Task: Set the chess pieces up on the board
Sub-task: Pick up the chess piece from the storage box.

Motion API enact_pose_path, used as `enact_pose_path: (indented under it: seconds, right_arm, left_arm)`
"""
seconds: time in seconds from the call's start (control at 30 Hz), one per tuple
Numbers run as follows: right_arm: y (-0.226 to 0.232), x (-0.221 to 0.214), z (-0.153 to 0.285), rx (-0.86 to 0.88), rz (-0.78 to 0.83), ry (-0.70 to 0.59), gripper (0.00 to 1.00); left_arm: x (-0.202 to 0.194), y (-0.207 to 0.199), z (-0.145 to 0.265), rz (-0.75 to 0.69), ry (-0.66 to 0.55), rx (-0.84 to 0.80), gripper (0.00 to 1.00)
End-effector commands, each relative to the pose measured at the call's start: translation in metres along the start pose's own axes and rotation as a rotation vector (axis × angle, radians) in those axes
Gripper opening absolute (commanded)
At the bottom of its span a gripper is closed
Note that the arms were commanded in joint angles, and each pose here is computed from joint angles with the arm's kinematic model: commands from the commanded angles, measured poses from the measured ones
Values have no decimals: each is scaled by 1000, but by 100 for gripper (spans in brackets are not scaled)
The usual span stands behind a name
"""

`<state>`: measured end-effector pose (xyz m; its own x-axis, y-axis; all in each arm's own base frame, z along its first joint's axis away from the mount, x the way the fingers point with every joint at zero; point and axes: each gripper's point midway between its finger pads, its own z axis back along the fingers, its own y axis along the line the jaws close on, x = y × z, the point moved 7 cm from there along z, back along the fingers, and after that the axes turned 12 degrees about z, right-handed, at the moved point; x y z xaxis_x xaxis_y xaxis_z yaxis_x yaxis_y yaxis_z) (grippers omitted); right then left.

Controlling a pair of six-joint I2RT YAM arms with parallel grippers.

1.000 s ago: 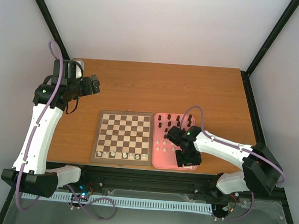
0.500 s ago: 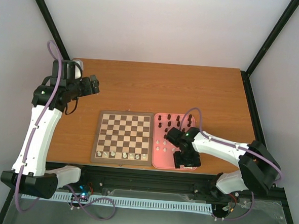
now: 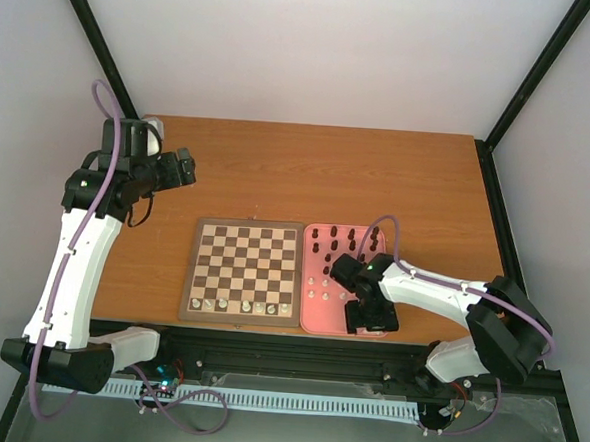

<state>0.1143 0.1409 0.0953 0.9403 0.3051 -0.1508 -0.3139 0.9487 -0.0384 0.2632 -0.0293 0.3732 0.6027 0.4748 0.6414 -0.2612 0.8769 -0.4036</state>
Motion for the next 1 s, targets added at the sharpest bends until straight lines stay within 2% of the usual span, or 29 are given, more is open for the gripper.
enact_pose_path:
  seconds: [0.0, 0.23, 0.4, 0.57, 0.67, 0.97]
  right_arm:
    - [-5, -6, -5, -1, -28, 15, 69]
    - [-4, -5, -10, 8, -30, 25, 61]
    - [-5, -8, -13, 11, -32, 36, 60]
    - [-3, -2, -8, 20, -37, 18, 48]
    - [-1, 2, -4, 15, -33, 6, 44]
    - [4, 16, 16, 19, -15, -53, 42]
  left_arm:
    - [0, -2, 6, -21, -9, -8, 100]
    - [0, -2, 3, -22, -2, -10, 100]
    - [-1, -2, 1, -22, 0, -5, 100]
    - [0, -2, -1, -23, 4, -3, 100]
    - [0, -3, -1, -24, 5, -5, 100]
    - [1, -3, -2, -23, 5, -4, 100]
